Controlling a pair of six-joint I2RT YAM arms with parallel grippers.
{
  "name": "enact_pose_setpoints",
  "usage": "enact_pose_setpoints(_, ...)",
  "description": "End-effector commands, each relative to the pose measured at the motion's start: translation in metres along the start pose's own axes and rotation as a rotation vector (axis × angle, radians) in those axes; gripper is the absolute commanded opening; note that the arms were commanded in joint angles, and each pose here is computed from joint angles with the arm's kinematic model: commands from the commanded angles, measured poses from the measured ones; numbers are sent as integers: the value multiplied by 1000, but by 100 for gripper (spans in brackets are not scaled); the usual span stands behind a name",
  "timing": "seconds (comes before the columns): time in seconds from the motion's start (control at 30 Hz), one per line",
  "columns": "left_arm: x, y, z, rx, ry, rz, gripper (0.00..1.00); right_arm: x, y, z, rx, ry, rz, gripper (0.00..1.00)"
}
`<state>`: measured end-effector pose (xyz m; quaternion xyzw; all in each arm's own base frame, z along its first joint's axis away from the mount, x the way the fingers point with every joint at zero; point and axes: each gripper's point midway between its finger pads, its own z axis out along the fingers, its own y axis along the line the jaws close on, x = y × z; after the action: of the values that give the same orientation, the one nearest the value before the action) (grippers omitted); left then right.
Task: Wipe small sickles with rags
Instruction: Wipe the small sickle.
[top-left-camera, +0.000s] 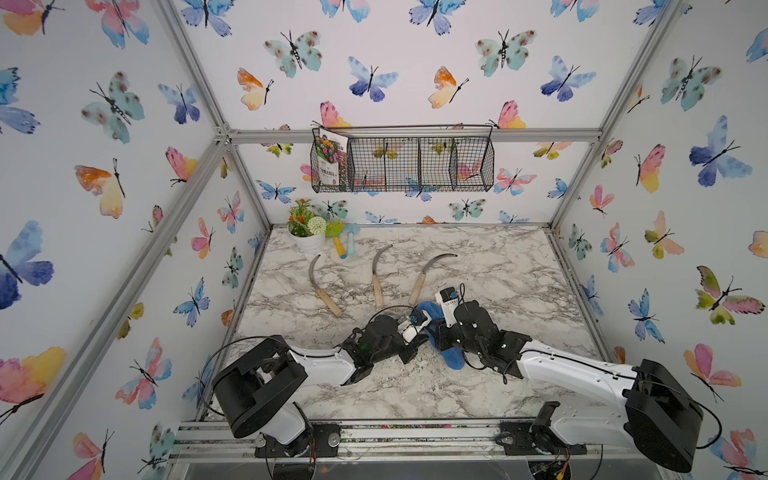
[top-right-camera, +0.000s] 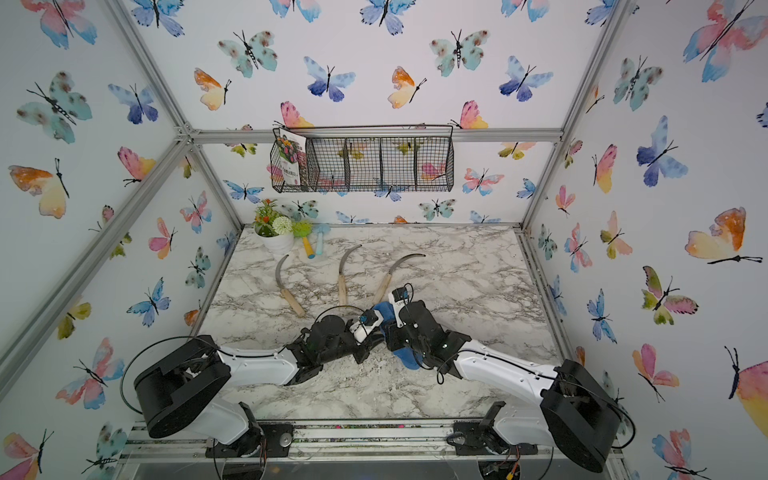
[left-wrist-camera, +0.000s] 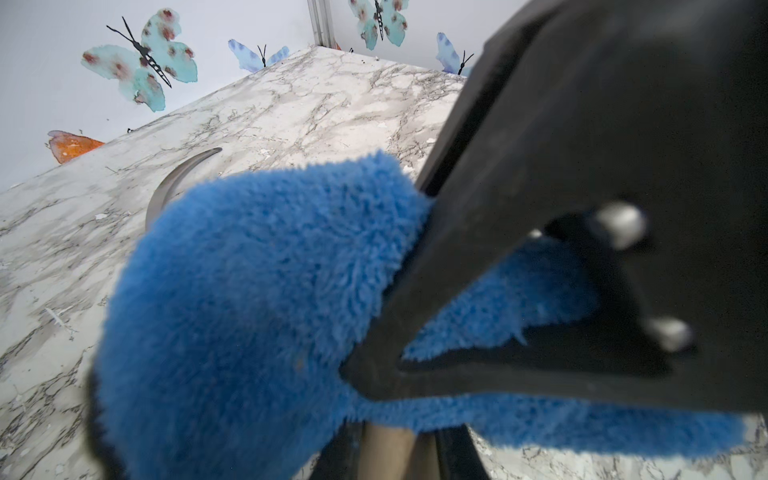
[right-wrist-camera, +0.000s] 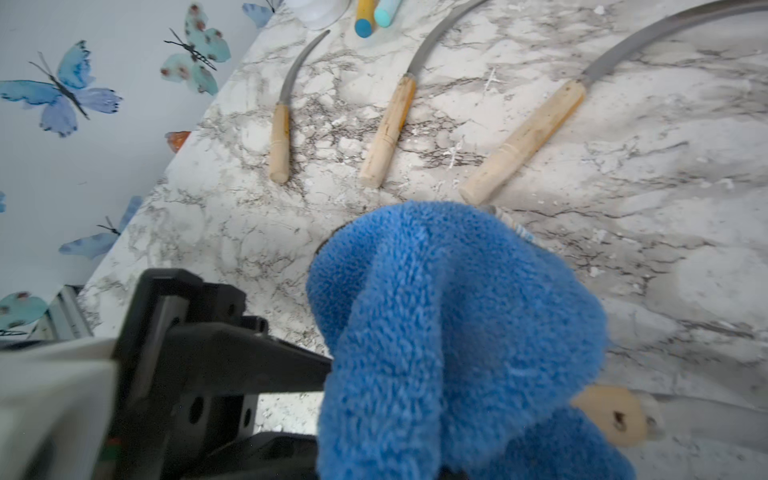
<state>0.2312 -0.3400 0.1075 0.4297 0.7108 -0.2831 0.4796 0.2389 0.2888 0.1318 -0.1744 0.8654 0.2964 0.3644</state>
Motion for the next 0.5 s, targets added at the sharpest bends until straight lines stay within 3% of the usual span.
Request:
enact_pose_setpoints(0.0,-16,-2,-4,15,-55,14,0,1,16,-3,-100,-10,5,3)
enact_pose_setpoints(0.2,-17,-4,-4,22,-58,16,0,10,-22,9,70,25,28,3)
enact_pose_setpoints(0.47,-19,-5,-8,28,-69,18,0,18,-126,-4,447,30,131,3)
